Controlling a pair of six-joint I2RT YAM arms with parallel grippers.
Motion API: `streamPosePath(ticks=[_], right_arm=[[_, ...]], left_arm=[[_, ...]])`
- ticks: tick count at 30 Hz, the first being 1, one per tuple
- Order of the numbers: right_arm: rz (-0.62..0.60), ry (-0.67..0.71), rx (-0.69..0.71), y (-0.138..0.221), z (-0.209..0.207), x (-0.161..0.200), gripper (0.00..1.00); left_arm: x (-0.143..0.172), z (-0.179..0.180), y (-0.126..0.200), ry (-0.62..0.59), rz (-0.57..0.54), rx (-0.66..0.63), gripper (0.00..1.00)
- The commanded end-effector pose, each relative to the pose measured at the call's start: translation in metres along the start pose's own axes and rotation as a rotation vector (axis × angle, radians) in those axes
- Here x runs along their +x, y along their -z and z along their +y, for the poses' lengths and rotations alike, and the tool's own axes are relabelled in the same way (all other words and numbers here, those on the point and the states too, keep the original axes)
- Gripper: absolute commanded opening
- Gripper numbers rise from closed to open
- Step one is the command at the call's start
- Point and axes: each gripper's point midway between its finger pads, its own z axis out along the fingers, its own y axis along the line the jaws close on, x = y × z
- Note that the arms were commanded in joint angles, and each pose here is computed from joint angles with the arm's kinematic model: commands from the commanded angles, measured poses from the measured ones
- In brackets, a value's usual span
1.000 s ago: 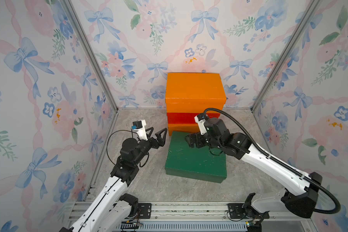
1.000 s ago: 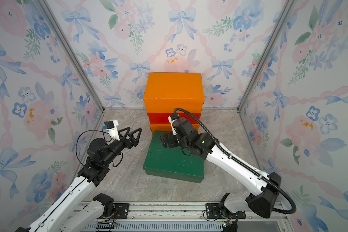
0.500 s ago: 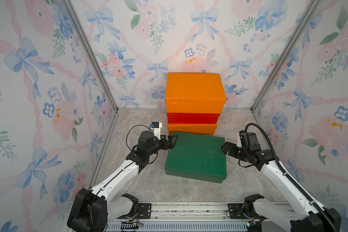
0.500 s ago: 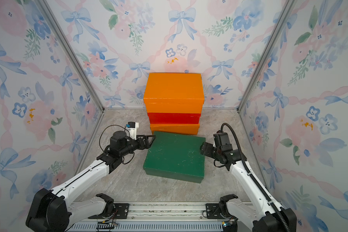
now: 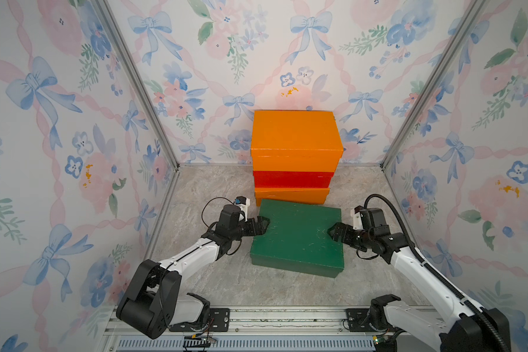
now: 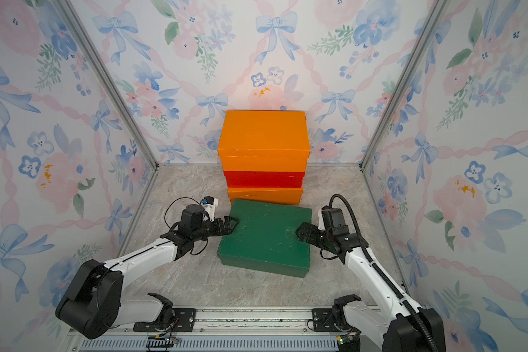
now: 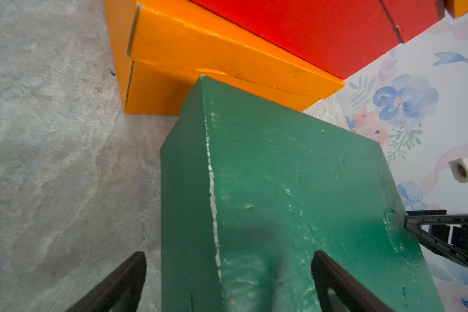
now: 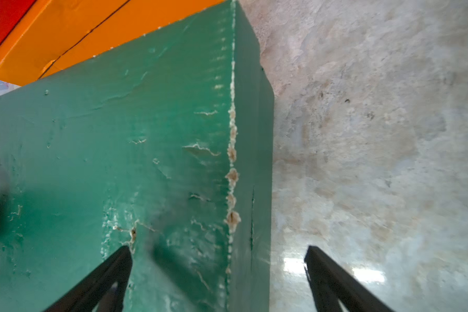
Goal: Stack the shoeboxes
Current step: Move the shoebox to the center of the board, then pick up the shoebox from the center of the board.
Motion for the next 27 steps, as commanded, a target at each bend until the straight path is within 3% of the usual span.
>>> streamPosePath(ticks=[1, 27], right_arm=[[0.014, -0.012, -0.035, -0.007, 0.002, 0.004, 1.0], [0.041, 0.005, -0.202, -0.045, 0.043, -0.028, 0.88]], left_arm=[[0.01, -0.001, -0.005, 0.002, 0.027, 0.024, 0.98], [0.035, -0.017, 0.001, 0.032, 0.035, 0.079, 0.98]])
